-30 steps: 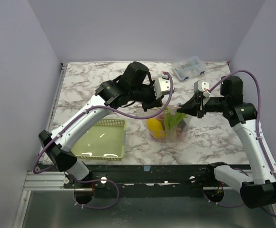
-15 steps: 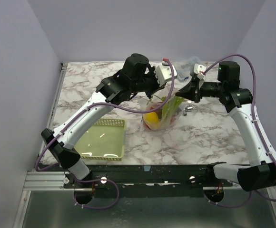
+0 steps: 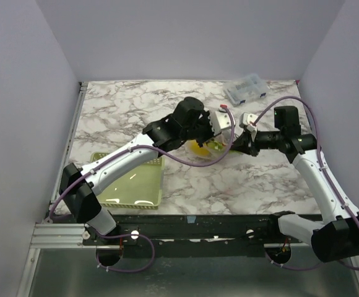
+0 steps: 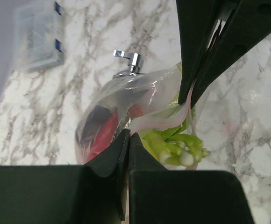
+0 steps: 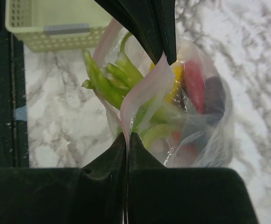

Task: Open the zip-top bag and remove the fake food
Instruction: Open the zipper of the food storage bag at the center of the board.

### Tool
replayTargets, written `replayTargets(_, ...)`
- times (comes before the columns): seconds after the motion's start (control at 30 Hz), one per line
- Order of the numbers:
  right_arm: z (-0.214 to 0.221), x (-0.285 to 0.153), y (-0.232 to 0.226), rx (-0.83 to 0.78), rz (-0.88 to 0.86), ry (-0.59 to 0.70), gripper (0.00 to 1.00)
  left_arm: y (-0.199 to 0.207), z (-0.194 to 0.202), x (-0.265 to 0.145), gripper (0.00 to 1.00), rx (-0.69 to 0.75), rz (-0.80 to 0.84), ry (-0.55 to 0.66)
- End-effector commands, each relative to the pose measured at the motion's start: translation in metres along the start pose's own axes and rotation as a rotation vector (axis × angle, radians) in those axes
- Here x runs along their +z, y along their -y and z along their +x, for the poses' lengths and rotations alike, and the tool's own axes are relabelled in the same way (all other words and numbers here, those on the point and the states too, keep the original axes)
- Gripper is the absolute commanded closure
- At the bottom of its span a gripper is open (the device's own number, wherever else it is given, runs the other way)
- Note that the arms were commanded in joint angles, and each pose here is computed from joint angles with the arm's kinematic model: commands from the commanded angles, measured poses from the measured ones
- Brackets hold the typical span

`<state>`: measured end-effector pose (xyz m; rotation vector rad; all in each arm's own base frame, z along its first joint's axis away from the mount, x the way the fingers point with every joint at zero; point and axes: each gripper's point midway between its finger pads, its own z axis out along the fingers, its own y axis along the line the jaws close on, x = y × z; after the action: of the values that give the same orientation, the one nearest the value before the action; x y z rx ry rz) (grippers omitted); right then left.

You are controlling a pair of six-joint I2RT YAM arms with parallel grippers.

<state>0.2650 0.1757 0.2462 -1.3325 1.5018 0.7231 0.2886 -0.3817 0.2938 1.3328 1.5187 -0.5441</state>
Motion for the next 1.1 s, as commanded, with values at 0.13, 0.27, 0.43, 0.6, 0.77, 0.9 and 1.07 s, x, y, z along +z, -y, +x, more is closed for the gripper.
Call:
replayTargets(0.13, 0.017, -0.020, -0.082, 0.127, -0.182, -0.034, 0.50, 0.049, -0.001, -0.012, 1.00, -0.070, 0.089, 0.110)
replayTargets(0.27, 0.002, -0.026, -0.099, 0.176, -0.234, 0.006, 0.20, 0.059, 0.005, -0.021, 1.00, -0.122, 0.100, 0.111)
replayTargets(0.43, -0.026, -0.029, -0.091, 0.221, -0.236, 0.055, 0.17, 0.065, 0.003, -0.027, 1.00, -0.169, 0.117, 0.120)
replayTargets(0.6, -0.052, -0.026, -0.057, 0.302, -0.142, 0.078, 0.18, 0.071, 0.001, -0.027, 1.00, -0.207, 0.143, 0.118)
replayTargets(0.77, -0.062, -0.016, -0.039, 0.332, -0.086, 0.042, 0.19, 0.072, 0.001, -0.027, 1.00, -0.240, 0.142, 0.116)
replayTargets(0.9, -0.056, 0.002, -0.037, 0.310, -0.062, -0.037, 0.20, 0.072, 0.002, -0.025, 1.00, -0.266, 0.136, 0.112)
replayTargets(1.07, -0.049, 0.007, -0.031, 0.267, -0.052, -0.077, 0.20, 0.072, 0.002, -0.025, 1.00, -0.294, 0.131, 0.097)
